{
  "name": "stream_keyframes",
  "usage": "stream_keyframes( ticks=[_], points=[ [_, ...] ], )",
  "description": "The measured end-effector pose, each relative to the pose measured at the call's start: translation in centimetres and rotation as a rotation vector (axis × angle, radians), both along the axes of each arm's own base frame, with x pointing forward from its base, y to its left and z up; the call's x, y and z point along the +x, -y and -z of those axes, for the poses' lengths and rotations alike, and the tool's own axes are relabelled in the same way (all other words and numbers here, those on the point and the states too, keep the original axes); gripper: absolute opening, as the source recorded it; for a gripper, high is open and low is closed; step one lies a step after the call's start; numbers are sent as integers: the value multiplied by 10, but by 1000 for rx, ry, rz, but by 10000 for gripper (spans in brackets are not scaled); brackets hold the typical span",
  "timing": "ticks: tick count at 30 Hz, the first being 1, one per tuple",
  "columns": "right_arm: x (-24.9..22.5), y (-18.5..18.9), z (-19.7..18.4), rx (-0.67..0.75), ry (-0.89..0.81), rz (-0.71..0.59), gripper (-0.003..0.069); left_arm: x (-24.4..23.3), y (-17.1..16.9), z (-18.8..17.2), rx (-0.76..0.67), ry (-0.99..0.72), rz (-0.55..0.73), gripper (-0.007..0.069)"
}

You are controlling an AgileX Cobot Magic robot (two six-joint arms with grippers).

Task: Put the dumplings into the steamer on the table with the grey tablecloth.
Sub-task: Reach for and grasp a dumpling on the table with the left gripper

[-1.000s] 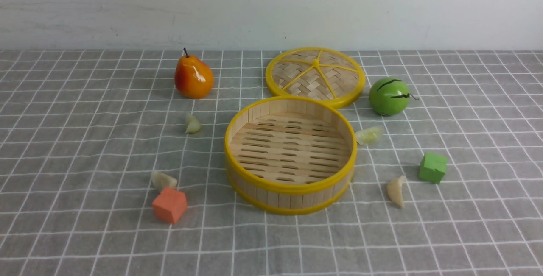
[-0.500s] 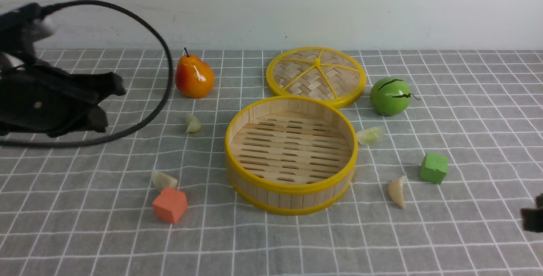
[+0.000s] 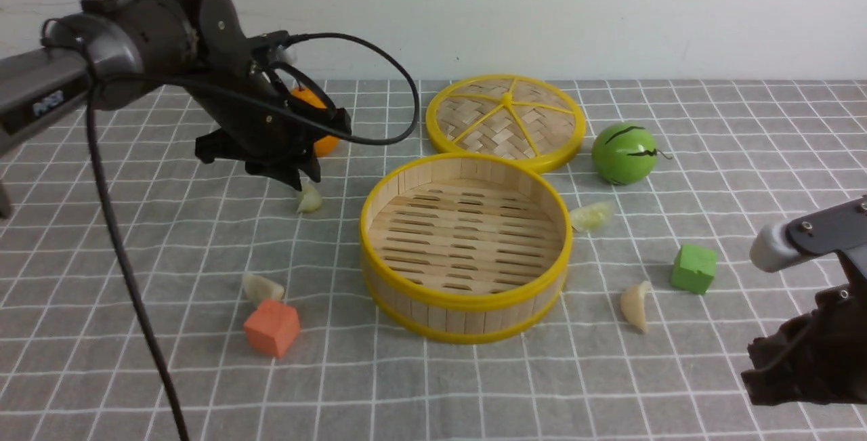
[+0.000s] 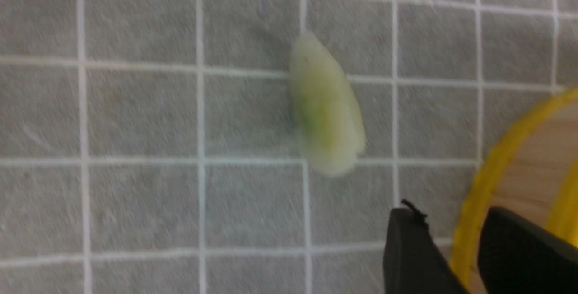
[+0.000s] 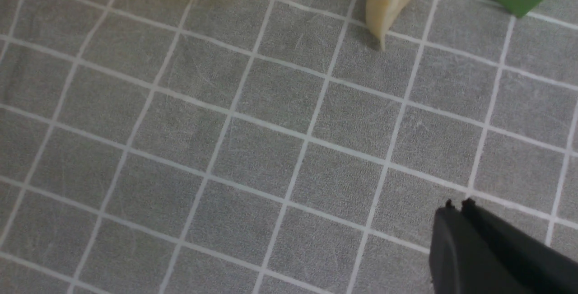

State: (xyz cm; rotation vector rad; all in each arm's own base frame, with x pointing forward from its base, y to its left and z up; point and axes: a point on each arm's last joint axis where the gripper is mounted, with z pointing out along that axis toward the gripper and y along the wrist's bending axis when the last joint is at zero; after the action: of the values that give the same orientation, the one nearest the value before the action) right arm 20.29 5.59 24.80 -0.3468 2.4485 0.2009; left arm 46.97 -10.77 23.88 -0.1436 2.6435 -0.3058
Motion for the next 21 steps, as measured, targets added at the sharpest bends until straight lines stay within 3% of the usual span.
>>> stream_keyframes(
  ticks=[7, 10, 15, 19, 20, 21],
  points=[
    [2, 0, -1, 2, 23, 2, 1, 37, 0, 39, 59, -33, -59, 444],
    [2, 0, -2, 4, 29, 4, 1, 42, 1, 57, 64, -60, -66, 472],
    [2, -1, -2, 27, 27, 14, 3, 44, 1, 59, 64, -47, -67, 427],
    [2, -3, -2, 59, 21, 29, 6, 46, 1, 58, 59, -18, -66, 337],
    [2, -4, -3, 85, 15, 40, 9, 47, 1, 58, 61, -18, -64, 259],
    [2, -4, -3, 93, 14, 44, 9, 47, 1, 59, 61, -19, -64, 230]
  ],
)
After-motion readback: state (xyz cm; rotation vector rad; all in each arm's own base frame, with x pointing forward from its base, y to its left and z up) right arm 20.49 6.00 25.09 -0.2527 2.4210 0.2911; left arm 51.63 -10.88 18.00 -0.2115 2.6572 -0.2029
